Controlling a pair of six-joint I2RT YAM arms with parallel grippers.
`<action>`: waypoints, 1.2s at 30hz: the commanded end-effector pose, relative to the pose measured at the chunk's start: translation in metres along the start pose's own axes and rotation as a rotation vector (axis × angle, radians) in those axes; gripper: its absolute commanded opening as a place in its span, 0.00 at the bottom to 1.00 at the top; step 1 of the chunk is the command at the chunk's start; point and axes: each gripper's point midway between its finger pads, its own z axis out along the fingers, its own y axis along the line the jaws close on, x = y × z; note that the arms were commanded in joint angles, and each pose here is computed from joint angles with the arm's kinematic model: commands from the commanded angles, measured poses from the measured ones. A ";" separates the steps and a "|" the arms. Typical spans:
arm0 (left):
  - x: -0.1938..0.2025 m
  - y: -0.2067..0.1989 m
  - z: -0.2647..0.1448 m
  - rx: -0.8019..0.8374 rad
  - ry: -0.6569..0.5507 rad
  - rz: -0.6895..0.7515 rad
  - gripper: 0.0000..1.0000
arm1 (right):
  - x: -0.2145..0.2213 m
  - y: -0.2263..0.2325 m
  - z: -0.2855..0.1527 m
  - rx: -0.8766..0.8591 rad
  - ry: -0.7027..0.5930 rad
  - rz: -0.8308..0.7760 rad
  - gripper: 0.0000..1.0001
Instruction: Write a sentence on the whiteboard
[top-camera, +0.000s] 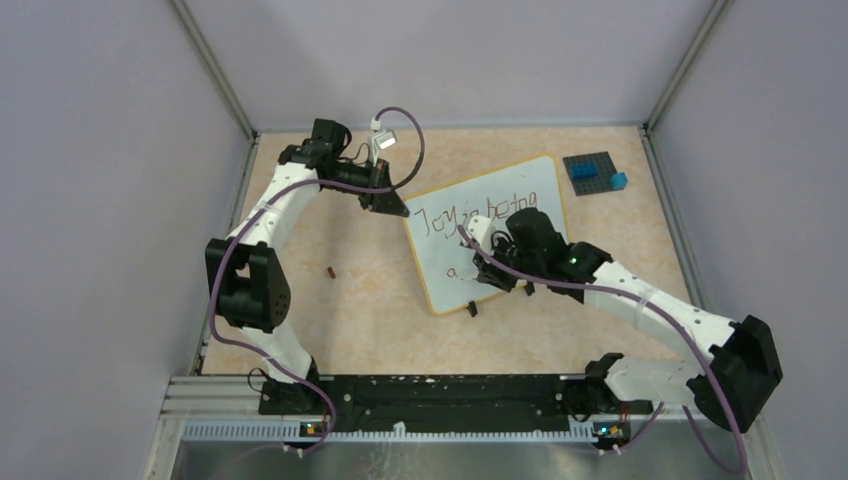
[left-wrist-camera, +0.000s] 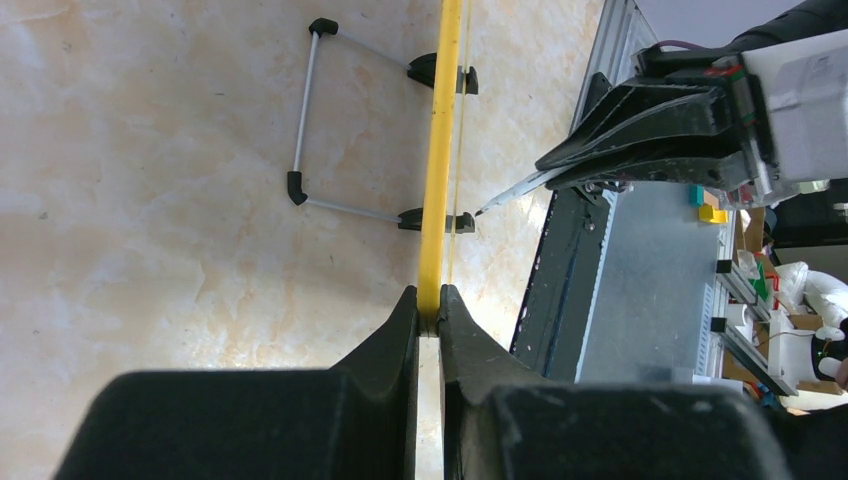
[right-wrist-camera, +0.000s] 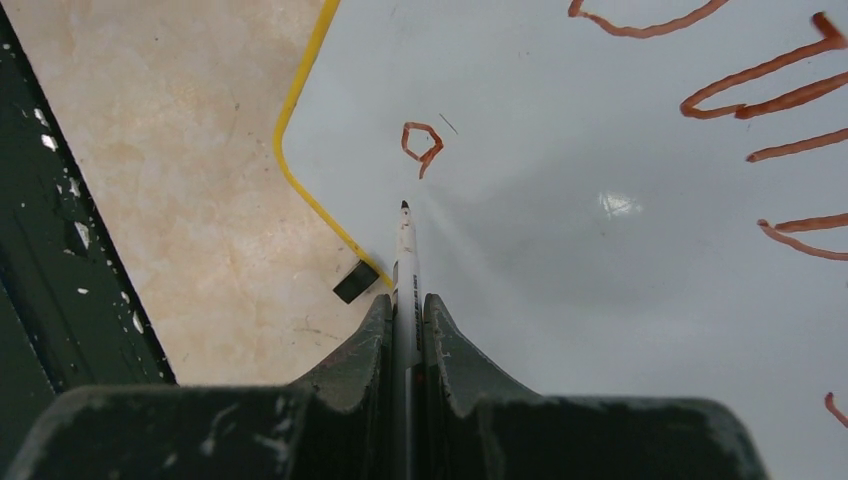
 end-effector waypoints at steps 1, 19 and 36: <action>-0.006 0.002 0.003 -0.001 -0.008 0.053 0.00 | -0.050 -0.006 -0.032 0.001 -0.132 -0.028 0.00; -0.008 0.000 0.003 0.000 -0.011 0.056 0.00 | -0.067 -0.044 -0.023 0.152 -0.161 0.019 0.00; -0.007 0.003 0.004 -0.003 -0.007 0.057 0.00 | -0.025 -0.033 0.001 0.105 -0.060 0.040 0.00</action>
